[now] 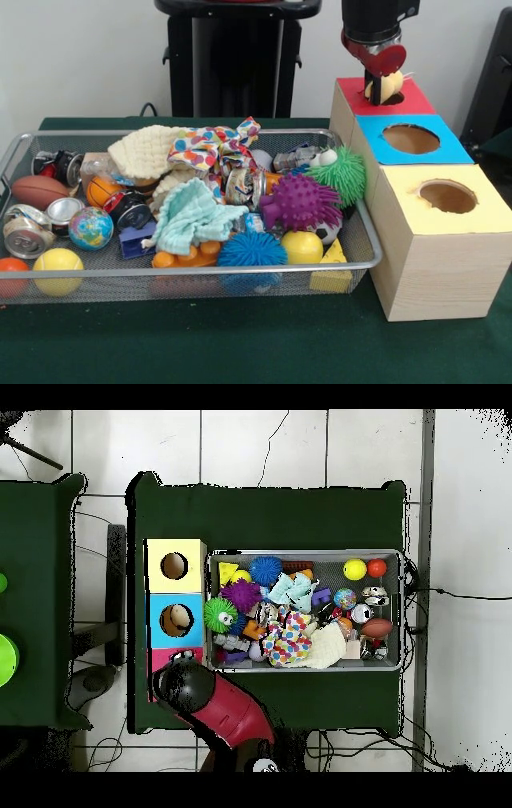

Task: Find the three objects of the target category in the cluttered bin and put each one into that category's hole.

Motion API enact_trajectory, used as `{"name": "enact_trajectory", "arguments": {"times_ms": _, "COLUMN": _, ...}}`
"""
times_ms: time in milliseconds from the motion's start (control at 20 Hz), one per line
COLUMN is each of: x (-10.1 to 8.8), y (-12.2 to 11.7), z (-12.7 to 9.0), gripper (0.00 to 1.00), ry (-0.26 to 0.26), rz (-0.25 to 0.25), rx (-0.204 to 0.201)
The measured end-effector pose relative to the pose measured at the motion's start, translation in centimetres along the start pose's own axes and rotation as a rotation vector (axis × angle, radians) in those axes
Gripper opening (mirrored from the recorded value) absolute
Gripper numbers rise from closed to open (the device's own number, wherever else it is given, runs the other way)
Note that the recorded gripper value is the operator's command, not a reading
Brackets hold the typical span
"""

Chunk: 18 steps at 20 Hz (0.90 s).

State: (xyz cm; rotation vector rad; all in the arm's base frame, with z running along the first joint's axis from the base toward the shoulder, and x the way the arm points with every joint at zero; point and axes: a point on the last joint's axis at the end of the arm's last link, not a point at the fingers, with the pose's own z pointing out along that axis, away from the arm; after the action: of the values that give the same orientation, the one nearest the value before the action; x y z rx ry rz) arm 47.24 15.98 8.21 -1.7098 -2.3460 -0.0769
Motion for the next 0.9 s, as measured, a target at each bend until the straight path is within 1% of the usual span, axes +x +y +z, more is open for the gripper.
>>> {"name": "enact_trajectory", "arguments": {"times_ms": 900, "x": 0.09, "y": -0.02, "z": 0.02, "gripper": 0.0, "ry": -0.008, "rz": -0.003, "rx": -0.002}}
